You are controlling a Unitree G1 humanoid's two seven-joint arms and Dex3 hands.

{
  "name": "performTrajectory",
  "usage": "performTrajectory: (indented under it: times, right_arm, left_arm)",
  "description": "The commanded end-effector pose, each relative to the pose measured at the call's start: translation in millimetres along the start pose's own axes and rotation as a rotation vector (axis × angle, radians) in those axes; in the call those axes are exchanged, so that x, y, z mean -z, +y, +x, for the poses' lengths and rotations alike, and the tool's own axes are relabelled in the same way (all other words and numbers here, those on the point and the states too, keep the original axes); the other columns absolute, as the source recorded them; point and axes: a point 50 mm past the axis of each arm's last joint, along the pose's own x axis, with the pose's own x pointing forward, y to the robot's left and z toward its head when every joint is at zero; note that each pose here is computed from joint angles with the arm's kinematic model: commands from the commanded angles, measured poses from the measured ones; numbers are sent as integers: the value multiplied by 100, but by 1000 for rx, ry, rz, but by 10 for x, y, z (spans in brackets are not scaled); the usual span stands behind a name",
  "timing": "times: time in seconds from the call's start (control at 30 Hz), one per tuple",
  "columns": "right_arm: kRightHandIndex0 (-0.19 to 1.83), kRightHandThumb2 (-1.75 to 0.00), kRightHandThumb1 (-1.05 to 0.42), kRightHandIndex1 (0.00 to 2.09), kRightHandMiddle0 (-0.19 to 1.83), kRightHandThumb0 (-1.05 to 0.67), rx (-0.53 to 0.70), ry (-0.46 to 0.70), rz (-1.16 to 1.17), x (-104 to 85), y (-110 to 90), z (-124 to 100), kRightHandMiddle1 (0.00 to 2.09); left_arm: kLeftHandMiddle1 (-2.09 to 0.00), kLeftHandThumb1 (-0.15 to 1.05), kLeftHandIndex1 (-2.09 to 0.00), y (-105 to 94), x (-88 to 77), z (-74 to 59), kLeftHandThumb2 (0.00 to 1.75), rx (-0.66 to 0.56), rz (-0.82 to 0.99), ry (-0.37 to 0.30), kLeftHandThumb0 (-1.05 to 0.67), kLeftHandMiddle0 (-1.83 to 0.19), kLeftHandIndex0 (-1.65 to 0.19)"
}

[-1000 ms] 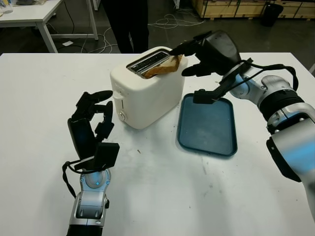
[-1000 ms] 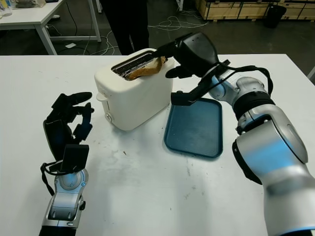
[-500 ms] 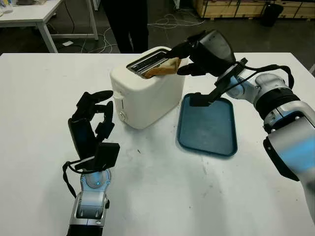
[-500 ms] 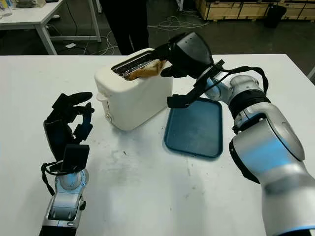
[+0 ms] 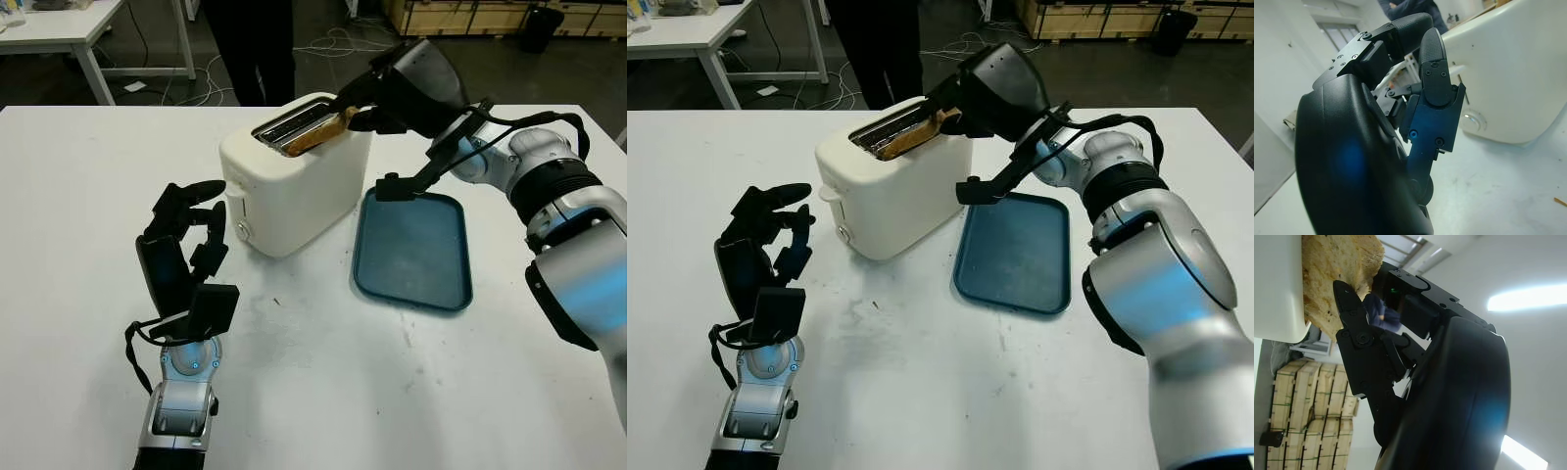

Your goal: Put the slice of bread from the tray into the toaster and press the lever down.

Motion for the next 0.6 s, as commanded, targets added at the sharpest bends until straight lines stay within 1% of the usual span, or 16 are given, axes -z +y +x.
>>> performTrajectory:
  times: [0.0,0.17,0.4,0.43,0.57]
  right_arm:
    - [105,0,-81,64,121,-34,29,-25,-22,-29,-79,98,7]
    - [101,-1,-84,72,120,-35,14,-44,-13,-84,-75,159,6]
    - [100,0,-81,82,122,-35,-17,-87,-53,-195,-15,243,6]
    - [101,0,-79,81,123,-35,-19,-86,-52,-208,-8,257,6]
    - [99,-1,-80,67,124,-35,-33,-74,-65,-231,-3,310,4]
  left_arm:
    - [-126,92,-85,-43,-38,-9,35,-6,-15,-9,-46,-65,-66]
    - [-126,92,-85,-47,-38,-11,35,-10,-11,-8,-47,-66,-66]
    - [-125,92,-84,-54,-42,-17,36,-13,-13,-13,-46,-66,-65]
    - [-125,92,-84,-54,-42,-18,36,-14,-14,-11,-46,-65,-65]
    - [-125,92,-84,-50,-40,-24,36,-16,-8,-8,-47,-65,-65]
